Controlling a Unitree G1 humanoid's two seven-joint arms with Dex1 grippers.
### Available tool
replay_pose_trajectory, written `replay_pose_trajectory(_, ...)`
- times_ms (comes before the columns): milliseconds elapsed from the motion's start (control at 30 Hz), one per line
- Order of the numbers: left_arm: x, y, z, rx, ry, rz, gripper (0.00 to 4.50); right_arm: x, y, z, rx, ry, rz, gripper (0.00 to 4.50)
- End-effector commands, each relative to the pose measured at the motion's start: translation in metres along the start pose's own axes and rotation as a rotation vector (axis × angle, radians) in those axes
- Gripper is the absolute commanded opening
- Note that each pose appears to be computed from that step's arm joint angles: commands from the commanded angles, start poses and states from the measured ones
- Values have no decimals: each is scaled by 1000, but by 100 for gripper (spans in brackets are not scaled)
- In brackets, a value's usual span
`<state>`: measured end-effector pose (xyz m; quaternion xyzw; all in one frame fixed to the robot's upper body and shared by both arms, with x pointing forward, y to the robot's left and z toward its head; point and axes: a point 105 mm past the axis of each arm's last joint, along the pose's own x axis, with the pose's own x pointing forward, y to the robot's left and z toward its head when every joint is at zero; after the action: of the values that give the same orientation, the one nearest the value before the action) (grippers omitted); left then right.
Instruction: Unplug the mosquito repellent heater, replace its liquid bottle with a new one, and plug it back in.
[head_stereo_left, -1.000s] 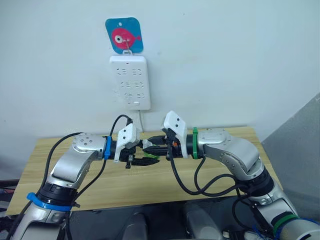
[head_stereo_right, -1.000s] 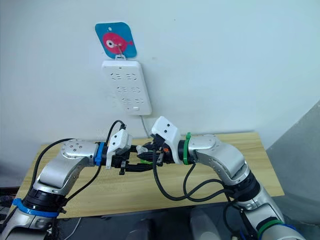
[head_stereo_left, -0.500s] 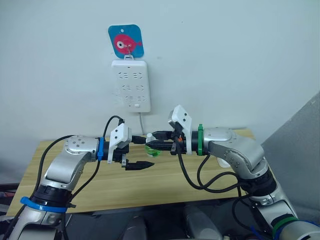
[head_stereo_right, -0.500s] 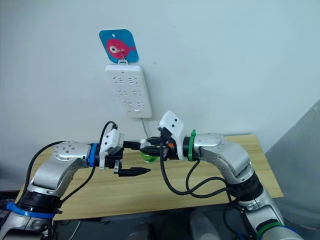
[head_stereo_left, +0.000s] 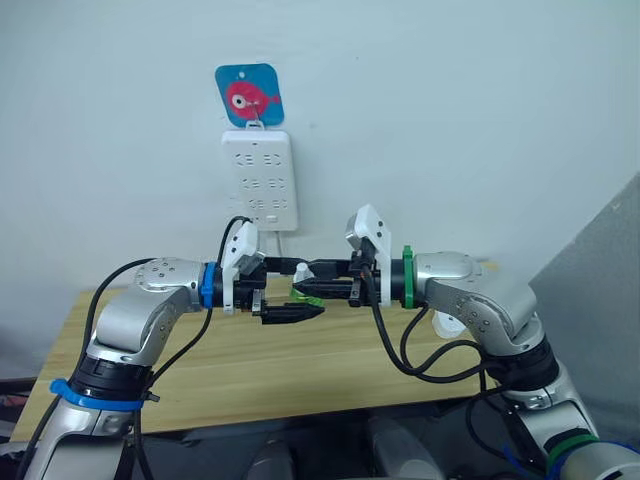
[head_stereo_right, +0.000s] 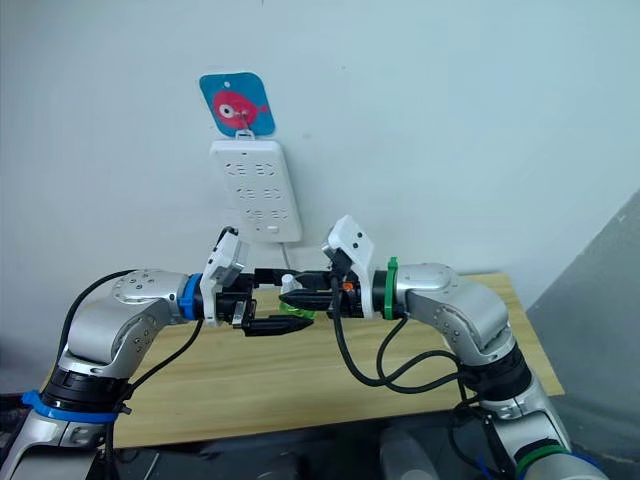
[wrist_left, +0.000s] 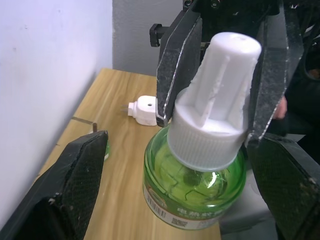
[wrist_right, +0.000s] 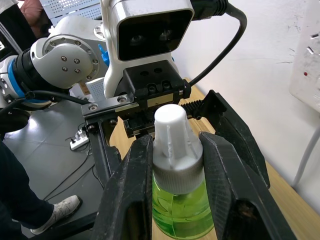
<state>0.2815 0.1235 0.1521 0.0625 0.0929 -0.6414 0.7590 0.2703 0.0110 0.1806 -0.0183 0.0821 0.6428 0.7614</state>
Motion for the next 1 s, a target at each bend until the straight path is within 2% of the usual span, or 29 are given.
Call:
replay_pose_trajectory(33, 0, -6, 12, 64, -2, -38, 450, -3, 10, 14, -39, -51, 40, 102)
replay_pose_trajectory(367, 1, -9, 2, 93, 45, -71, 450, -5, 13, 16, -24, -54, 65, 102)
replay_pose_trajectory(500, 2, -9, 4, 81, 26, -75, 450, -5, 13, 15, -27, -51, 66, 102)
replay_pose_trajectory(600, 3, -10, 6, 75, 16, -77, 396, -5, 13, 15, -29, -50, 66, 102)
replay_pose_trajectory(800, 4, -10, 7, 55, 0, -71, 229, -5, 13, 16, -27, -53, 66, 101)
replay_pose_trajectory(1000, 4, -6, 7, 59, -5, -43, 229, -6, 12, 15, -17, -50, 61, 101)
